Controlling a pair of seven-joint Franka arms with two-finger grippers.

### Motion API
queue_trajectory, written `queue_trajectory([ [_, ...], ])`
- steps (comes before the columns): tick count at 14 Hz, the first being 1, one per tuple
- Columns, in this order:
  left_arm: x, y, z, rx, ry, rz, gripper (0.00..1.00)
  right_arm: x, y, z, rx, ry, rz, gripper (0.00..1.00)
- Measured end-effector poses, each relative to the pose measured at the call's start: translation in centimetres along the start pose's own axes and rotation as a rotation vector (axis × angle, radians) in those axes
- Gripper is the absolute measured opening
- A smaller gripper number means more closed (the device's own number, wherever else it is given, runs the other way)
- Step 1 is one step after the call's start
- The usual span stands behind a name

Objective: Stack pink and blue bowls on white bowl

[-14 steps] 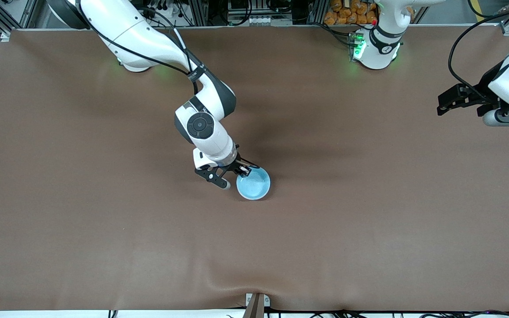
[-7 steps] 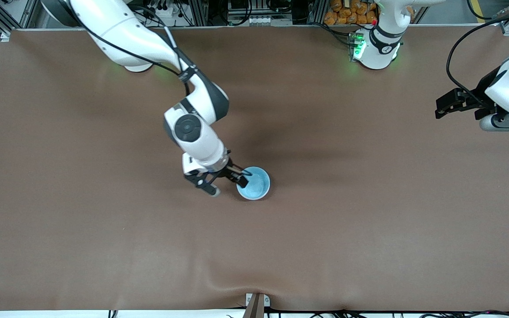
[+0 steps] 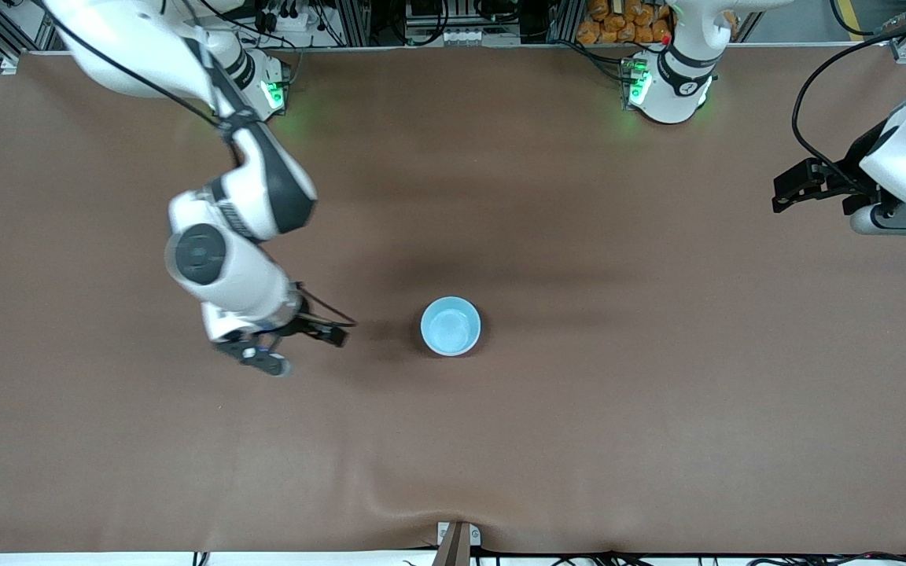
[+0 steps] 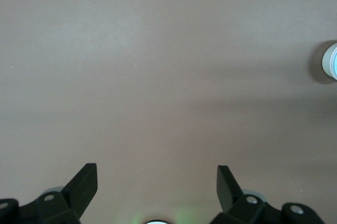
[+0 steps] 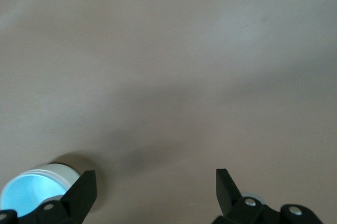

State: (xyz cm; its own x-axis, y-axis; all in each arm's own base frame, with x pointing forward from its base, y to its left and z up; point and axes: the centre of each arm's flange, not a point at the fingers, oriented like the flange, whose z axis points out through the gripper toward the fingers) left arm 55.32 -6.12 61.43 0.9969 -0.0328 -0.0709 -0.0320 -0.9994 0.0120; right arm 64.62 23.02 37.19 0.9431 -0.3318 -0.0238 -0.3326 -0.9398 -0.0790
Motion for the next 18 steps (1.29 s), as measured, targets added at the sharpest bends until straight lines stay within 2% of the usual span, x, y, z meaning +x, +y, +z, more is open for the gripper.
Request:
queue_trajectory([
  [4, 0.0, 0.0, 0.0, 0.0, 0.0, -0.001, 1.0, 2.5, 8.2, -7.9, -0.06, -0.013, -0.16, 1.0],
  [7, 0.0, 0.0, 0.0, 0.0, -0.001, -0.001, 1.0, 1.2, 11.7, -14.3, -0.09, -0.022, -0.252, 1.0],
  [10, 0.0, 0.0, 0.0, 0.0, 0.0, -0.001, 1.0, -0.5, 15.4, -20.6, -0.099, -0.002, -0.339, 1.0],
  [12, 0.0, 0.0, 0.0, 0.0, 0.0, 0.0, 1.0, -0.7, 18.3, -23.0, -0.104, 0.002, -0.407, 1.0],
  [14, 0.0, 0.1, 0.0, 0.0, 0.0, 0.001, 1.0, 0.0, 21.8, -23.8, -0.105, -0.027, -0.448, 1.0],
  [16, 0.0, 0.1, 0.0, 0.0, 0.0, 0.001, 1.0, 0.3, 24.8, -24.9, -0.095, -0.065, -0.453, 1.0],
  [18, 0.0, 0.1, 0.0, 0.0, 0.0, 0.001, 1.0, -0.1, 25.9, -27.2, -0.086, -0.073, -0.447, 1.0],
])
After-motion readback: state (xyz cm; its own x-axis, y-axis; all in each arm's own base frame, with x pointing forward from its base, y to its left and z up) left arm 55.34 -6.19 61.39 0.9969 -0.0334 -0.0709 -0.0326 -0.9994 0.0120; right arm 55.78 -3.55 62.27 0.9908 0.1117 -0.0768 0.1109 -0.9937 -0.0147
